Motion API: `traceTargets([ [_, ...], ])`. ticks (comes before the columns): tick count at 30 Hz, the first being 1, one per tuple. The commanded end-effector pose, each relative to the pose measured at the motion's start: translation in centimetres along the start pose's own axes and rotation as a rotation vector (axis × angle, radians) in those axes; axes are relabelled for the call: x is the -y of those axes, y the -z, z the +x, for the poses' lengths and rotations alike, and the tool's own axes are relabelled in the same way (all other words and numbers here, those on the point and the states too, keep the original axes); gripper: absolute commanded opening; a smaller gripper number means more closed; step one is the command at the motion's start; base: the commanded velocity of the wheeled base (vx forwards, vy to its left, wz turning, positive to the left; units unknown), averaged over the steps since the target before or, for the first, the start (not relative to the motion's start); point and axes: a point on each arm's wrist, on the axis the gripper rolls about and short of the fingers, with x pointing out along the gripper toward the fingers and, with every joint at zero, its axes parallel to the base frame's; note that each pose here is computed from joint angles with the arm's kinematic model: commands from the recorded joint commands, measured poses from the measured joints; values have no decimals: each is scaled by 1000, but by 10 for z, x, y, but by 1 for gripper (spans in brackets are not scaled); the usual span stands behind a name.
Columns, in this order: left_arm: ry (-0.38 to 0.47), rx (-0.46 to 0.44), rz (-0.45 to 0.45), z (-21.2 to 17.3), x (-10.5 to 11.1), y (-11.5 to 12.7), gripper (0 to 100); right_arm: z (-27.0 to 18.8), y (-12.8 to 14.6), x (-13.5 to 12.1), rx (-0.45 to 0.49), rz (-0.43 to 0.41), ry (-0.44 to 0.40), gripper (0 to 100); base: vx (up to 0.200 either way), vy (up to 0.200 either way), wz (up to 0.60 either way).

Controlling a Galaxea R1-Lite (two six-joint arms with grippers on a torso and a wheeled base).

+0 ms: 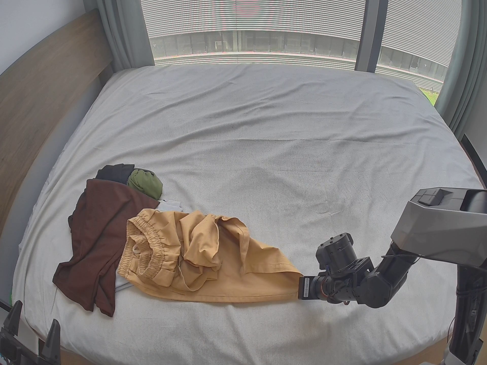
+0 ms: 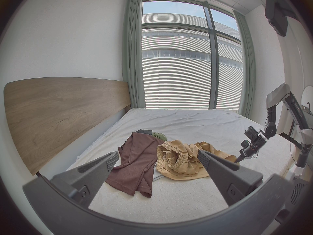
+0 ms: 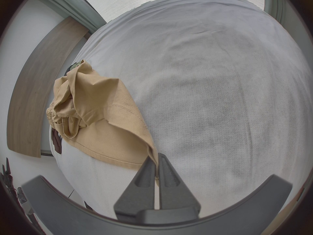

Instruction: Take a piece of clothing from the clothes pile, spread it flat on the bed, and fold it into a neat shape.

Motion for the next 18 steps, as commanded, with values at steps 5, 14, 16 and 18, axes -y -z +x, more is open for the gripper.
traceTargets([
  [5,-2,-4,0,0,0,5,100,-6,0,19,11,11,26,0,0,0,0],
  [14,0,-4,1,0,0,5,100,-17,1,38,-2,52,37,0,0,0,0],
  [16,0,-4,1,0,0,5,100,-19,2,44,-8,63,48,0,0,0,0],
  [18,0,-4,1,0,0,5,100,-20,3,48,-2,63,53,0,0,0,0],
])
